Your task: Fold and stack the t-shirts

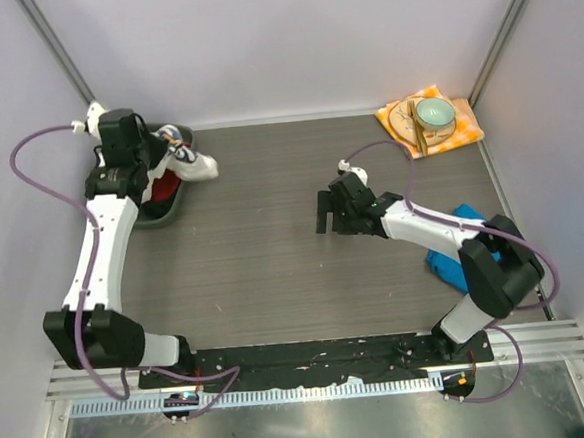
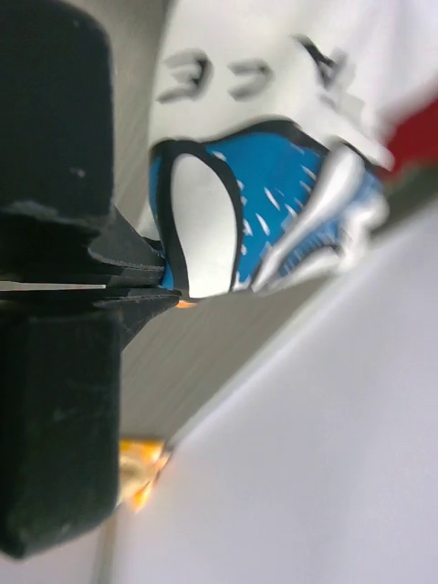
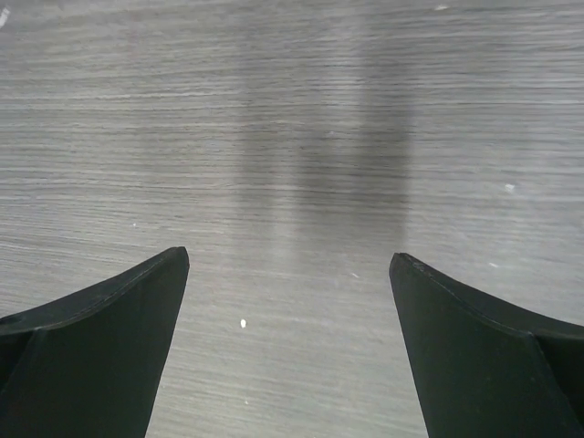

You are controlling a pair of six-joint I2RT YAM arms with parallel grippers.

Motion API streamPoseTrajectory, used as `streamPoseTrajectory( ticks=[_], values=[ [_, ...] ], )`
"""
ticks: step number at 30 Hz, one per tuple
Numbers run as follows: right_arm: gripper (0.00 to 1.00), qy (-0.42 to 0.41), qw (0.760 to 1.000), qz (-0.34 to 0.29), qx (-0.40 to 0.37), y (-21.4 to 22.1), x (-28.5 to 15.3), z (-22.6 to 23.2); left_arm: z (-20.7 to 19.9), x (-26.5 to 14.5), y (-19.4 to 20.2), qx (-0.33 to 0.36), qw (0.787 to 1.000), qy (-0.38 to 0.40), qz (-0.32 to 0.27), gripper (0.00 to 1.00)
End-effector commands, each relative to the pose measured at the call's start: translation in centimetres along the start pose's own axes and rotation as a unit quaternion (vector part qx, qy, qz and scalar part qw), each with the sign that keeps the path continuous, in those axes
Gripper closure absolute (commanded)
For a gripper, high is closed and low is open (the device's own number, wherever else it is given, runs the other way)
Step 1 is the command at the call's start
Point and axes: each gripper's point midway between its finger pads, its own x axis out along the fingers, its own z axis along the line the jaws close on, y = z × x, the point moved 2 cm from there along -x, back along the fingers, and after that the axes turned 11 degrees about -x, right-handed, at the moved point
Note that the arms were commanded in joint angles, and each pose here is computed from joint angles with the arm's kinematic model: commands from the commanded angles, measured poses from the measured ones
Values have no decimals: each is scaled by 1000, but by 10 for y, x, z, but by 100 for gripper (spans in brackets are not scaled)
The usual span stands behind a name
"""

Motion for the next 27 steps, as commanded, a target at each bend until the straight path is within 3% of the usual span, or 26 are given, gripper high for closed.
streamPoseTrajectory(
  ticks=[1,4,7,10,13,14,15,16,17,21,27],
  values=[
    [1,35,995,-97,14,-36,-45,-16,-114,-87,13,43,980,188,48,100],
    [1,67,989,-131,19,-50,-73,-29,-136,-138,42,76,963,243,83,100],
    [1,97,985,-143,18,-55,-89,-41,-124,-157,77,85,955,253,127,100],
    [1,119,981,-150,24,-55,-100,-50,-91,-147,136,104,949,227,194,100],
    [1,138,977,-159,36,-53,-107,-60,-30,-118,227,142,933,176,281,97],
    [0,137,977,-160,37,-53,-108,-59,-18,-104,253,156,929,161,295,80],
    [0,139,977,-160,37,-52,-109,-60,-4,-101,273,171,924,144,311,57],
    [1,140,977,-156,37,-52,-110,-60,15,-91,287,179,924,114,319,14],
    [0,139,978,-152,34,-51,-110,-60,29,-79,303,191,921,93,325,0],
    [0,145,978,-148,30,-50,-112,-62,33,-71,326,212,911,81,344,0],
    [1,110,984,-139,18,-47,-115,-53,-1,-100,290,204,922,120,308,0]
  ],
)
